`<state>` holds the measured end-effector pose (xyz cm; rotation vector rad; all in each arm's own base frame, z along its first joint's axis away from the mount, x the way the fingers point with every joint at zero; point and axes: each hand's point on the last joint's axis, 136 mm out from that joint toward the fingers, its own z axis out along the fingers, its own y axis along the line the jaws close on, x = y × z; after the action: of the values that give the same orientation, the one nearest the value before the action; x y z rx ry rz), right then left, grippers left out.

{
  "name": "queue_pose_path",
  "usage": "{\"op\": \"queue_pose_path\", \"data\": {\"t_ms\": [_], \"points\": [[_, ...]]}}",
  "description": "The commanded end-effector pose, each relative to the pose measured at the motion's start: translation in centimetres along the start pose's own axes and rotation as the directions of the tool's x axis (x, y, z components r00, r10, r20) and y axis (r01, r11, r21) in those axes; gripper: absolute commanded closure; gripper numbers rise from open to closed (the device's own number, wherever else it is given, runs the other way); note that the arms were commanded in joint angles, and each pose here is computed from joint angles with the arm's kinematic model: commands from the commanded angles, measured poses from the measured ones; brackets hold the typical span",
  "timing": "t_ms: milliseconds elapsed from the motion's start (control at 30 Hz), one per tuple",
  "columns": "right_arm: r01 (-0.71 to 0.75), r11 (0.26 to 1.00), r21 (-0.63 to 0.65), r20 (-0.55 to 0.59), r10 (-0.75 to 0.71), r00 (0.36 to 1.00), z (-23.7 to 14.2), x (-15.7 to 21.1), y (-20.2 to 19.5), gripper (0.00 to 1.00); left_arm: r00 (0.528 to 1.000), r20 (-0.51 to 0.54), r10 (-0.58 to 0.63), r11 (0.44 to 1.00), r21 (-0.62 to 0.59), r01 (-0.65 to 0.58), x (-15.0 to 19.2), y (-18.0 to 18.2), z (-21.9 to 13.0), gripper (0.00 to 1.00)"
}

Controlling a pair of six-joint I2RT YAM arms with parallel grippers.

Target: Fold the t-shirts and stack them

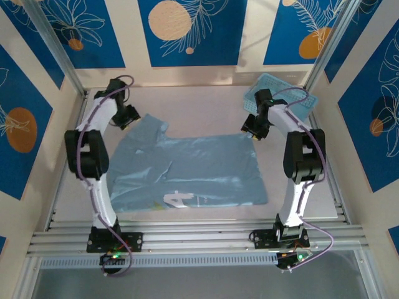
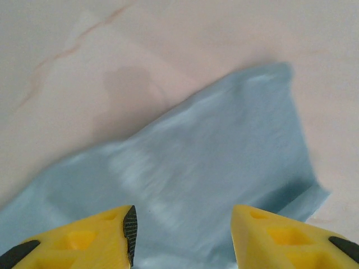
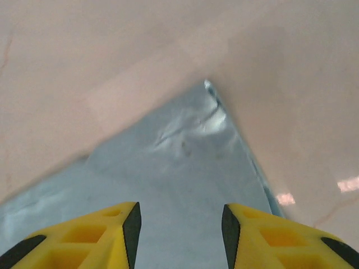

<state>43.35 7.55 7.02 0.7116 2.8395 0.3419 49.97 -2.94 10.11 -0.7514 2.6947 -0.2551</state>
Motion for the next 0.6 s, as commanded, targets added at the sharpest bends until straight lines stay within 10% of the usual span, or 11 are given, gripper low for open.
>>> {"op": "queue_pose_path", "data": {"t_ms": [0, 567], "points": [[0.044, 0.998, 0.038, 0.022, -0.045, 0.999, -0.2, -0.8, 0.5, 0.54, 0.994, 0.036, 0.104, 0.993, 0.042, -0.106, -1.9, -2.3, 1.0, 0.51], [0.008, 0.999, 0.034, 0.016, -0.008, 1.000, -2.2, 1.0, 0.0, 0.54, 0.992, 0.052, 0.119, 0.993, 0.017, -0.120, -4.2, -5.5, 9.8, 0.50]]}}
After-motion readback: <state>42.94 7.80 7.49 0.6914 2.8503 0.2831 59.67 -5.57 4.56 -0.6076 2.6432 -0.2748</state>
